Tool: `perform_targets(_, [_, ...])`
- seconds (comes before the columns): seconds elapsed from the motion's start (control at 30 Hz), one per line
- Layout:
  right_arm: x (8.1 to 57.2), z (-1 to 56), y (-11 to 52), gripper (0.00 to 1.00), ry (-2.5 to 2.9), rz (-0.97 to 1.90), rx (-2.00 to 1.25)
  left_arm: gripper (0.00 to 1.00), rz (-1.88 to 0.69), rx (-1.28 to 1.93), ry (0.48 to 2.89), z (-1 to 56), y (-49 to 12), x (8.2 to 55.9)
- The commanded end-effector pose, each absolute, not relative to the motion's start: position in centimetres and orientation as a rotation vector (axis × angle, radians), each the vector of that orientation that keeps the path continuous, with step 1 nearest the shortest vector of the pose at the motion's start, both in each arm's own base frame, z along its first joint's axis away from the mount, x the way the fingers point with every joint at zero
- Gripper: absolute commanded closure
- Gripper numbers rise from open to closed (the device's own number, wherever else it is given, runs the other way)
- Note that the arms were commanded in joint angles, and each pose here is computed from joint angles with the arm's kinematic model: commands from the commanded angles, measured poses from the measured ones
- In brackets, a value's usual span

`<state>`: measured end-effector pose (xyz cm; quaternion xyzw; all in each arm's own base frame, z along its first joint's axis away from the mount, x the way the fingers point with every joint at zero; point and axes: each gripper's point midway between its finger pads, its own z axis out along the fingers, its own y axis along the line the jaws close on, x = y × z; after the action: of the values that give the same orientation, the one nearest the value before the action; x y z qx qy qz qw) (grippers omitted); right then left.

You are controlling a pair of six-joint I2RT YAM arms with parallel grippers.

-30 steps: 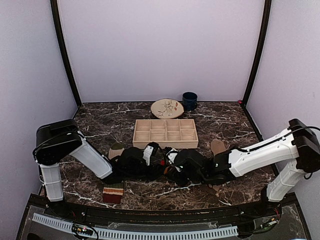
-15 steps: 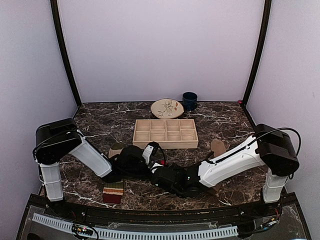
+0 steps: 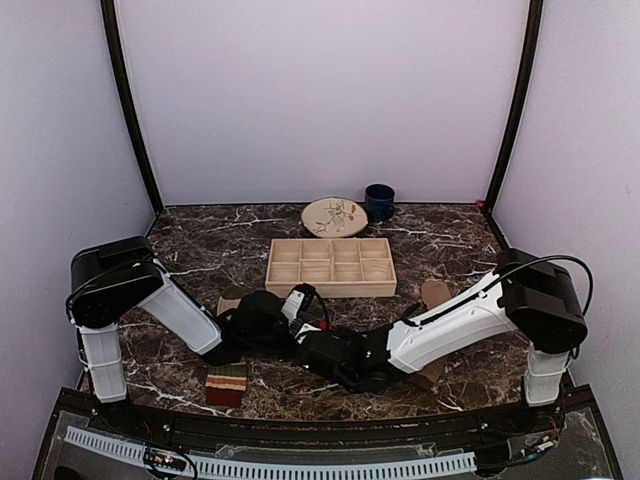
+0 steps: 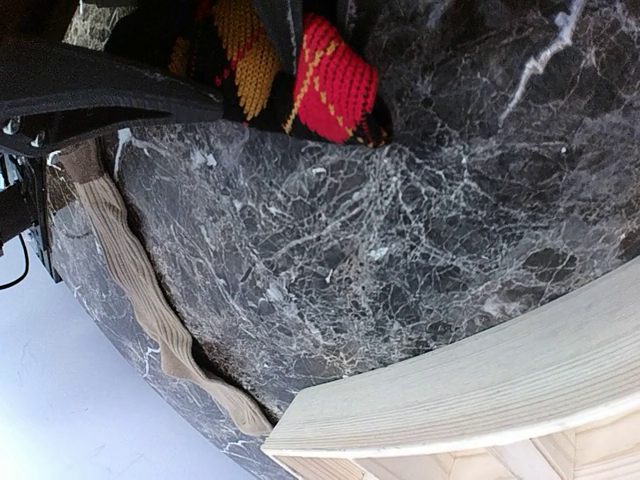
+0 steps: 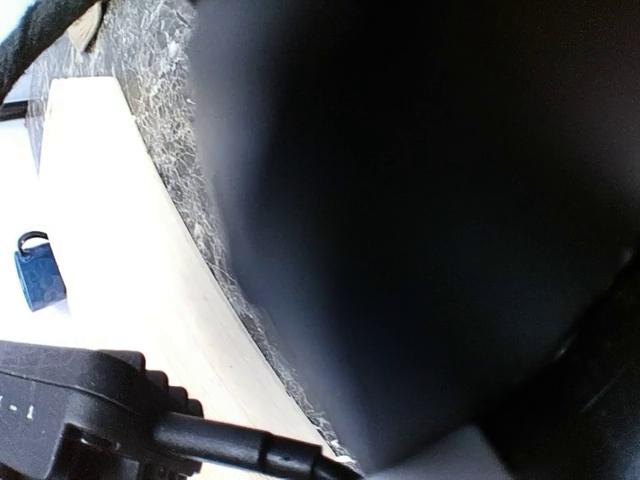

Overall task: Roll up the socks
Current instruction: Pass from the left arm to the right

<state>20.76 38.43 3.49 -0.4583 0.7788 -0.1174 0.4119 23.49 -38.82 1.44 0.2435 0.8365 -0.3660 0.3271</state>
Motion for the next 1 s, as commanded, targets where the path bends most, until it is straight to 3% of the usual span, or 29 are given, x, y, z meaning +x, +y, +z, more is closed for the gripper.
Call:
perform_targets(0.0, [21.8, -0.4, 34.6, 0.61, 2.064, -0.439, -1.213, 1.0, -0.664, 0.792, 2.632, -8.7, -30.9, 17.2])
perform_targets(0.4, [21.3, -1.9, 33.4, 0.93, 2.143, -0.395, -1.231, 1.0, -0.763, 0.772, 2.626, -7.9, -31.6, 17.0])
perform_targets(0.6, [21.0, -1.1, 34.2, 1.0, 2.135, -0.303, -1.232, 1.0, -0.778, 0.733, 2.647, -8.4, -31.3, 17.4])
perform_targets(0.7, [20.8, -0.8, 34.4, 1.0, 2.13, -0.273, -1.235, 0.89, -0.785, 0.712, 2.663, -8.9, -31.2, 17.6])
perform_targets(0.87, [20.7, -0.7, 34.7, 1.0, 2.128, -0.243, -1.236, 0.63, -0.773, 0.672, 2.682, -9.4, -31.0, 18.1])
perform_targets(0.97, [20.6, -0.6, 34.7, 1.0, 2.127, -0.233, -1.233, 0.54, -0.765, 0.631, 2.695, -9.8, -30.6, 18.5])
